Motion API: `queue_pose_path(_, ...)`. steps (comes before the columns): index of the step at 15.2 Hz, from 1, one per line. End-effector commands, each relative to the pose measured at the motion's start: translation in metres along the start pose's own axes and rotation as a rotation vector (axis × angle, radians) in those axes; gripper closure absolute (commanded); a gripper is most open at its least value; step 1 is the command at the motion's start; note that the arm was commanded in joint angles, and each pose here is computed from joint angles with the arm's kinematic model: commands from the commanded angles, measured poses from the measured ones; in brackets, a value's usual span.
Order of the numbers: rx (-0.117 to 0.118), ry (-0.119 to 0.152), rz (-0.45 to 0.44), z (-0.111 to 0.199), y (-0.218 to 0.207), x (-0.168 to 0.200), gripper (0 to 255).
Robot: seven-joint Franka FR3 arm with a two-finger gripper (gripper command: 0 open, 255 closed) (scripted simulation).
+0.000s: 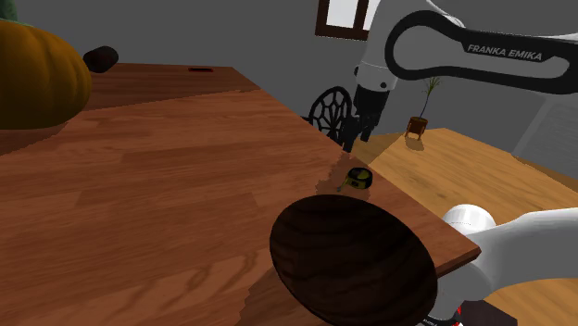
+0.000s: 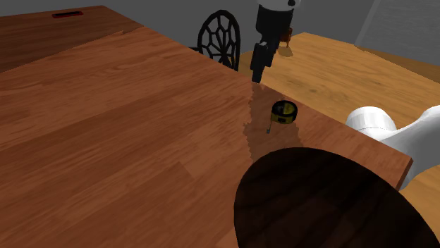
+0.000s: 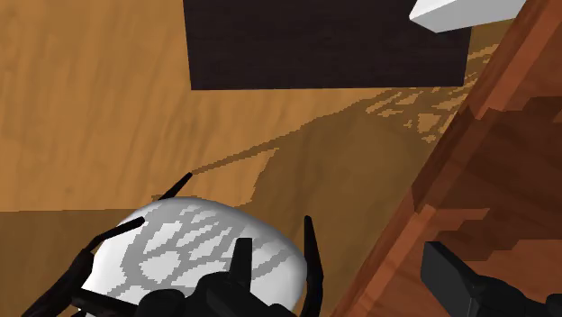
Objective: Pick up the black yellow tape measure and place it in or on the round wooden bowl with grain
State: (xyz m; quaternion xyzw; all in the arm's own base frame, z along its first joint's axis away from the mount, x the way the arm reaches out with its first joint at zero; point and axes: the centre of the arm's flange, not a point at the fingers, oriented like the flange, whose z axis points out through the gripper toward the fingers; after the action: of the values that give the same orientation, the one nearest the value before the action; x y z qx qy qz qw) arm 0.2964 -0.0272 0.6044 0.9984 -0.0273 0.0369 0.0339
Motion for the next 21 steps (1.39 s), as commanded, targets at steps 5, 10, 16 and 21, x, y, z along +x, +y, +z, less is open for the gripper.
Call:
queue_pose_path(5,-0.021,-0.034,0.012,-0.018,-0.045,-0.021,0)
queue_pose_path(10,-0.048,-0.076,0.028,-0.041,-0.102,-0.046,0)
queue_pose_path(16,-0.080,-0.127,0.046,-0.067,-0.172,-0.073,0)
queue_pose_path(21,-0.083,-0.131,0.047,-0.049,-0.176,-0.078,0)
